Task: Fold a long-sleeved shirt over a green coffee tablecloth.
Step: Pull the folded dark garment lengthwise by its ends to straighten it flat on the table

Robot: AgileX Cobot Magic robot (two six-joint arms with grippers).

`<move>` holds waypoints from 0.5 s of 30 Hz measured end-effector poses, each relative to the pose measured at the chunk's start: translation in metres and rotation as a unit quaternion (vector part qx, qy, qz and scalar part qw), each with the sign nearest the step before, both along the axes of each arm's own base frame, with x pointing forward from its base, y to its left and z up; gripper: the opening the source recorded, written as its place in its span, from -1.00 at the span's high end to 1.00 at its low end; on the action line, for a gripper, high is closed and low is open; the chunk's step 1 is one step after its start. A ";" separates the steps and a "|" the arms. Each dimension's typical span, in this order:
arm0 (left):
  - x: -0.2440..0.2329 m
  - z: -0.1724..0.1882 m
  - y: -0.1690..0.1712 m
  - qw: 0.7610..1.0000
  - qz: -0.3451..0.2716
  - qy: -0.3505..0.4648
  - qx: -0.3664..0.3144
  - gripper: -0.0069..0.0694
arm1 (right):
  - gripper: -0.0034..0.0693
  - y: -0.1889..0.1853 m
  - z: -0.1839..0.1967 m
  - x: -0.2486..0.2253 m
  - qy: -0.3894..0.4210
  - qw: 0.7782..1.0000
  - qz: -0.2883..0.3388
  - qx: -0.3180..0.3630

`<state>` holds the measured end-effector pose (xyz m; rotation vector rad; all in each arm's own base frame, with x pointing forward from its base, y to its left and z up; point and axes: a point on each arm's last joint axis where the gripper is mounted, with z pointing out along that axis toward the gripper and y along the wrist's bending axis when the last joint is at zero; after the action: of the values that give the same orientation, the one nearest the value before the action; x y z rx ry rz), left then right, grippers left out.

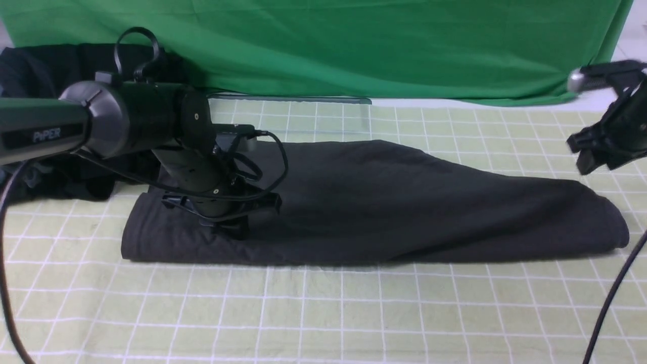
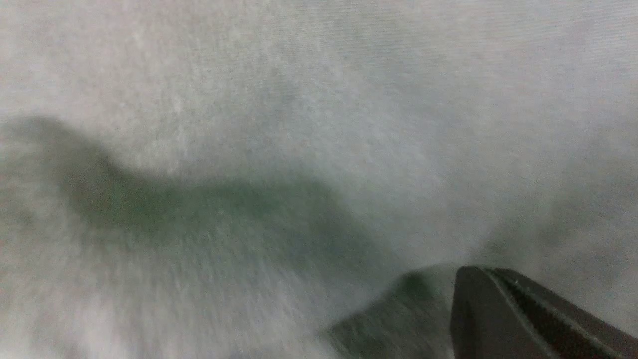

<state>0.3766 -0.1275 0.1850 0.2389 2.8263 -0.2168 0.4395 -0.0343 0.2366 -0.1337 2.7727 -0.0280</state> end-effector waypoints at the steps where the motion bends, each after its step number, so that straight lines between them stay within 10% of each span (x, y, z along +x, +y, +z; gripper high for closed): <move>1: 0.000 0.001 0.000 1.000 0.000 0.001 0.000 0.83 | -0.01 0.000 0.002 -0.001 0.001 1.000 -0.001 0.000; 6: -0.007 0.035 0.004 0.999 0.002 -0.045 -0.004 0.83 | 0.13 -0.014 0.024 -0.027 0.047 0.998 -0.031 0.007; 15: -0.003 -0.006 0.017 0.998 0.029 -0.010 0.053 0.83 | -0.50 -0.044 -0.031 -0.040 0.104 0.987 -0.090 0.084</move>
<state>0.3740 -0.1108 0.1793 0.1807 2.8241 -0.0505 0.3994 -0.0786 0.2058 0.1669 2.9710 0.1821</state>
